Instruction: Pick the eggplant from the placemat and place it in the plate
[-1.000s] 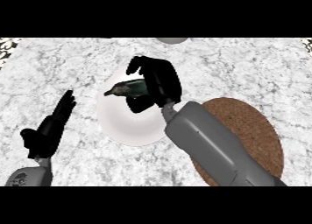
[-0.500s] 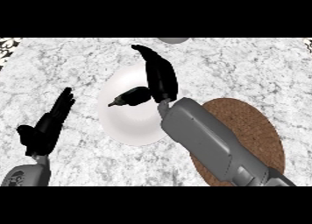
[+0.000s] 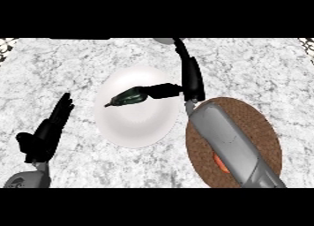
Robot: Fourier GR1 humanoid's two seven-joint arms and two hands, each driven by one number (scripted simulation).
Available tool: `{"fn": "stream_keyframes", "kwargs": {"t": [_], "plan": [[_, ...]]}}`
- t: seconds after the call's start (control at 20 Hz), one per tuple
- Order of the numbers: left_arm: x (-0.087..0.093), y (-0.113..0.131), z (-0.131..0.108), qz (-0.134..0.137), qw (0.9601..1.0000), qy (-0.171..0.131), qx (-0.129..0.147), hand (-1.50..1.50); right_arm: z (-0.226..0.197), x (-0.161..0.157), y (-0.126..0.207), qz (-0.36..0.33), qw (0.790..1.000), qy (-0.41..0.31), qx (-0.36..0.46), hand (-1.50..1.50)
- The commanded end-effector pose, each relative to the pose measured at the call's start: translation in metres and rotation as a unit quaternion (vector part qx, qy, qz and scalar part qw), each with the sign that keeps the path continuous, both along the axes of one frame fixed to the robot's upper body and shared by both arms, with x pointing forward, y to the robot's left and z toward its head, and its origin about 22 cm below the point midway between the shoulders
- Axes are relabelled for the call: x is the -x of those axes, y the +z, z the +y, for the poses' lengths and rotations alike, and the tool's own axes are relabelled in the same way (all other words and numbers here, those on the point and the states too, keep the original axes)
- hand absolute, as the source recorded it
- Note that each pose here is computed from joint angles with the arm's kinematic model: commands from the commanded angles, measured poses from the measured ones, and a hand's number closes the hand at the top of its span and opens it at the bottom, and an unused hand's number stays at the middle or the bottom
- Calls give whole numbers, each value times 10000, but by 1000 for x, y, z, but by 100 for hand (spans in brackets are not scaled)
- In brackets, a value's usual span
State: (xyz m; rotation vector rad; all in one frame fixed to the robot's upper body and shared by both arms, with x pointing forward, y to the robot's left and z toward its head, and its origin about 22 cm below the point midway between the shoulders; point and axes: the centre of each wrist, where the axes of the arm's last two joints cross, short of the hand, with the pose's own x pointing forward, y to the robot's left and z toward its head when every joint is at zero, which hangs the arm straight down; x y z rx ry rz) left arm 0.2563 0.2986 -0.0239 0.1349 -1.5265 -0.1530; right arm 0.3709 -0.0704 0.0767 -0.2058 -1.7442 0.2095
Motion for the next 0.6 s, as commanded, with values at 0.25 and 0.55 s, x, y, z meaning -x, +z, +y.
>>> {"fn": "stream_keyframes", "kwargs": {"t": [0.25, 0.55], "plan": [[4, 7, 11, 55, 9999, 102, -81, 0, -140, -10, -36, -217, 9983, 337, -413, -150], [-1, 2, -1, -33, 10000, 63, -14, 0, -172, -3, -56, -318, 9970, 691, -136, -150]]}}
